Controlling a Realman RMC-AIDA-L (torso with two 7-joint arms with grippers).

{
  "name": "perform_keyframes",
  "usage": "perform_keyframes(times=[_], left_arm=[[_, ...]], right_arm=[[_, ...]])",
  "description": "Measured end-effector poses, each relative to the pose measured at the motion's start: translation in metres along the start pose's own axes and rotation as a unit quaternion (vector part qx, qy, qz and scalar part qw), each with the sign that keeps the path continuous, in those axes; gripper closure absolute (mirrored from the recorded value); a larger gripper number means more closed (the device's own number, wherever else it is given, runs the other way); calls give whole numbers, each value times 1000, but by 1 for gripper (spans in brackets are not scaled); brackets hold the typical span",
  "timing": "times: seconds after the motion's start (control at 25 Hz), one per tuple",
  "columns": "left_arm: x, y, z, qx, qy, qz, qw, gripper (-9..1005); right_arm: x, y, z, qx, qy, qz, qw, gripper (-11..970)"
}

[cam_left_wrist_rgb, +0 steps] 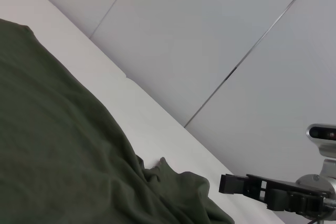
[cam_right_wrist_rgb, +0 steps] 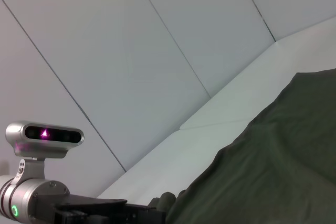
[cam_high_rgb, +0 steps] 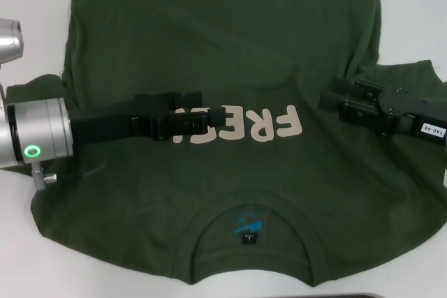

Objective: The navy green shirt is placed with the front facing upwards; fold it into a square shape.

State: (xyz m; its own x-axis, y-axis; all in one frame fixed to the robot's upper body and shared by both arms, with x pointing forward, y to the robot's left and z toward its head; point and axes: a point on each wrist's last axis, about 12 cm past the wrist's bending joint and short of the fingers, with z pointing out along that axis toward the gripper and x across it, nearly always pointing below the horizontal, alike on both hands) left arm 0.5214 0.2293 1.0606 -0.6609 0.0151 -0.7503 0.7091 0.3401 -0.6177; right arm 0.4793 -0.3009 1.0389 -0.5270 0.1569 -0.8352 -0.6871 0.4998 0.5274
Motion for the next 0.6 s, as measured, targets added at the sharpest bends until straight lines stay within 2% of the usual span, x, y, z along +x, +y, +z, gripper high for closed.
perform_keyframes(times=[0.28,0.44,0.6], left_arm=[[-8,8,-10,-29,2,-13,999,90],[-21,14,-26,-62,0,-29,998,92],[-32,23,-52,-108,-15,-47,993,94]], right_arm=[[0,0,0,0,-1,0,1000,255],[-1,0,0,-2,-3,1,1000,255],[-1,1,1,-4,-4,3,1000,256]])
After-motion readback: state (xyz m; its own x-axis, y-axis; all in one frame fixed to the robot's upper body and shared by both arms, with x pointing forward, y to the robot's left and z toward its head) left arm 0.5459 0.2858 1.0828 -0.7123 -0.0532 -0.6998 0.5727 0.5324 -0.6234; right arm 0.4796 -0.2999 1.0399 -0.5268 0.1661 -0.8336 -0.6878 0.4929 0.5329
